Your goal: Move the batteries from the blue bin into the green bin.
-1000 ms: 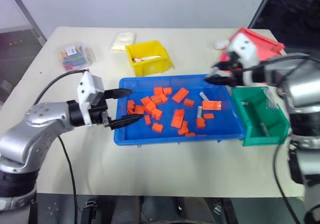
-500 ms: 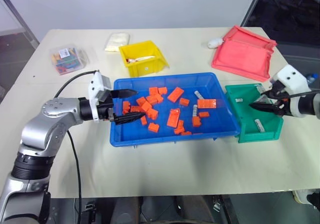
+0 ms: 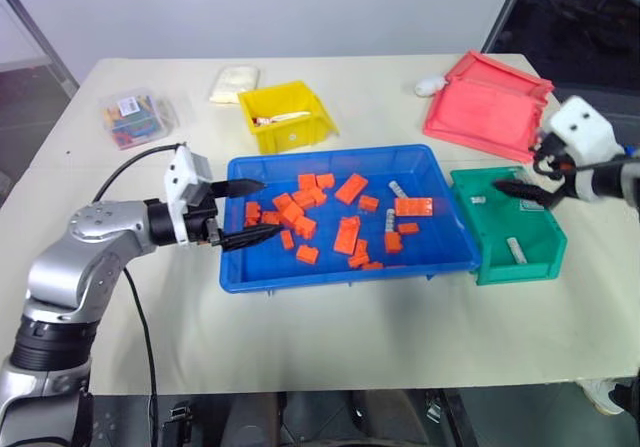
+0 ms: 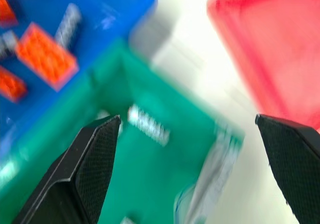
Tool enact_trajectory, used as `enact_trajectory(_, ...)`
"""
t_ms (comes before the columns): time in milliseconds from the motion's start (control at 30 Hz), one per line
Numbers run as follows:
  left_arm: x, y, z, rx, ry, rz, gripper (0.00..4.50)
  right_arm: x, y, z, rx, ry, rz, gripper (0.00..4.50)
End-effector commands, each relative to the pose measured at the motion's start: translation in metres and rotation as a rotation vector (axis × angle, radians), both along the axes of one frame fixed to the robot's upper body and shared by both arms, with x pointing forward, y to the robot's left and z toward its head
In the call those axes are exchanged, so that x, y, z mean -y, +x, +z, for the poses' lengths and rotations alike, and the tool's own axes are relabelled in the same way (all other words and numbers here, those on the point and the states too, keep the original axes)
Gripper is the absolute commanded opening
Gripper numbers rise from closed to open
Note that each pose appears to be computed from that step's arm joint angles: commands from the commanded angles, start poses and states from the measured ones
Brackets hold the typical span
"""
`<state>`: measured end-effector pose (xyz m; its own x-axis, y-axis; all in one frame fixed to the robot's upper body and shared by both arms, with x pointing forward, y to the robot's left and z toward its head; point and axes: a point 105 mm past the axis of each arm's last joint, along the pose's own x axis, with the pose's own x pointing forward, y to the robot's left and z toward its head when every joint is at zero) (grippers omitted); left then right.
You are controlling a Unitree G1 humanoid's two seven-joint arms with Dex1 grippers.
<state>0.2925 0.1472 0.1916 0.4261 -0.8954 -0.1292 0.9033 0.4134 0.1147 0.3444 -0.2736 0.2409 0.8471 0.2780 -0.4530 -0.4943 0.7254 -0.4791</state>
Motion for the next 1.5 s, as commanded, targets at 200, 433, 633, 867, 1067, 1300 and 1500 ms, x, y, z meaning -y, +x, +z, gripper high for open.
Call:
enact_trajectory(200,0.001,-0.007,0.010,0.055,-0.015,0.026,4.50,-0.076,0.009,0.002,-0.025,0.194,0.218,4.44)
enact_trajectory(433,-0.001,-0.014,0.008,0.058,-0.023,0.070,4.50,-0.111,0.002,-0.033,-0.200,0.474,0.209,4.44)
enact_trajectory(633,0.000,-0.021,0.005,0.046,-0.042,0.095,4.50,-0.122,-0.020,-0.051,-0.311,0.513,0.210,4.44)
enact_trajectory(867,0.005,-0.022,-0.001,0.033,-0.055,0.106,4.50,-0.128,-0.030,-0.057,-0.403,0.624,0.103,4.44)
enact_trajectory(1067,0.012,-0.018,-0.003,0.036,-0.082,0.110,4.50,-0.135,-0.034,-0.090,-0.464,0.581,0.057,4.44)
enact_trajectory(1300,0.012,-0.017,-0.003,0.041,-0.087,0.119,4.50,-0.129,-0.018,-0.106,-0.424,0.525,-0.005,4.44)
enact_trajectory(1500,0.013,-0.019,-0.003,0.041,-0.088,0.126,4.50,-0.123,-0.010,-0.107,-0.399,0.518,-0.032,4.44)
